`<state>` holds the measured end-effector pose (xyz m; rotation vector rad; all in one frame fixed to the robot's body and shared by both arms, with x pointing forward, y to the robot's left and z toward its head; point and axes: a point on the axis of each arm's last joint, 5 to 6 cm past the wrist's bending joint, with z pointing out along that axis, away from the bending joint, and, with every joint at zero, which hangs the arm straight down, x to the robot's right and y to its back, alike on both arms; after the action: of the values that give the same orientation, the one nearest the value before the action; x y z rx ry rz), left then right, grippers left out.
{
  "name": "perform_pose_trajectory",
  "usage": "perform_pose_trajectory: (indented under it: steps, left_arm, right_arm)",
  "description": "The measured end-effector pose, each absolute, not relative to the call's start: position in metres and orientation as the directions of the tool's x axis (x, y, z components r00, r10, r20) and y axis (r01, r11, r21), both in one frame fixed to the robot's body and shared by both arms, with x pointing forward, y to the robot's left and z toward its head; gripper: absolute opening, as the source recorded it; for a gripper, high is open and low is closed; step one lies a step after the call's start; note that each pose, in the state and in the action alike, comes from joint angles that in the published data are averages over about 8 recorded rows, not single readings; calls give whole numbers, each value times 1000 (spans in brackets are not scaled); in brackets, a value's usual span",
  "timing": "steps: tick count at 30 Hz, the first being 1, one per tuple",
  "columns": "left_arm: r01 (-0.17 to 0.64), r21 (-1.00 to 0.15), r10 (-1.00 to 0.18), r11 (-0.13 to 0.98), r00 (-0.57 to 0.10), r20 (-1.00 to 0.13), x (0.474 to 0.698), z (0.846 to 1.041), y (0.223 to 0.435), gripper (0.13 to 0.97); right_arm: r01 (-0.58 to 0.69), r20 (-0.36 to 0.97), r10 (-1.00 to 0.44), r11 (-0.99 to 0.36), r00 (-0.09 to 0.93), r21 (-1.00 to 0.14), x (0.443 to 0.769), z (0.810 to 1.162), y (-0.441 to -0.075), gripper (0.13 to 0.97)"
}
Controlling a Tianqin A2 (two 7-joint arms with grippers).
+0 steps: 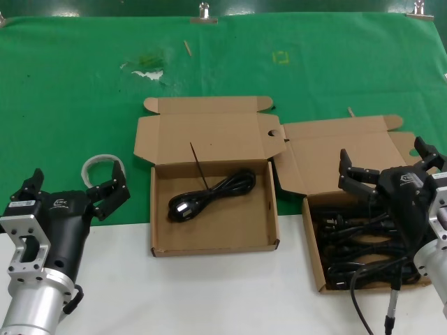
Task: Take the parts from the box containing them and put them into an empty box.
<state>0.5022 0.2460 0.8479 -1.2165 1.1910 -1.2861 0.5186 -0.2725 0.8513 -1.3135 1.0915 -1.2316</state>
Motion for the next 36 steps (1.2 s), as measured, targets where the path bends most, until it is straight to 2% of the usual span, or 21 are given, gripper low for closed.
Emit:
perform_pose_trajectory:
  steps: [36]
  left_arm:
    - [22, -998, -998, -56, -35, 55, 502, 848, 246, 966]
  right_arm:
    - [15, 105, -991, -104, 78, -994, 519, 851, -273, 966]
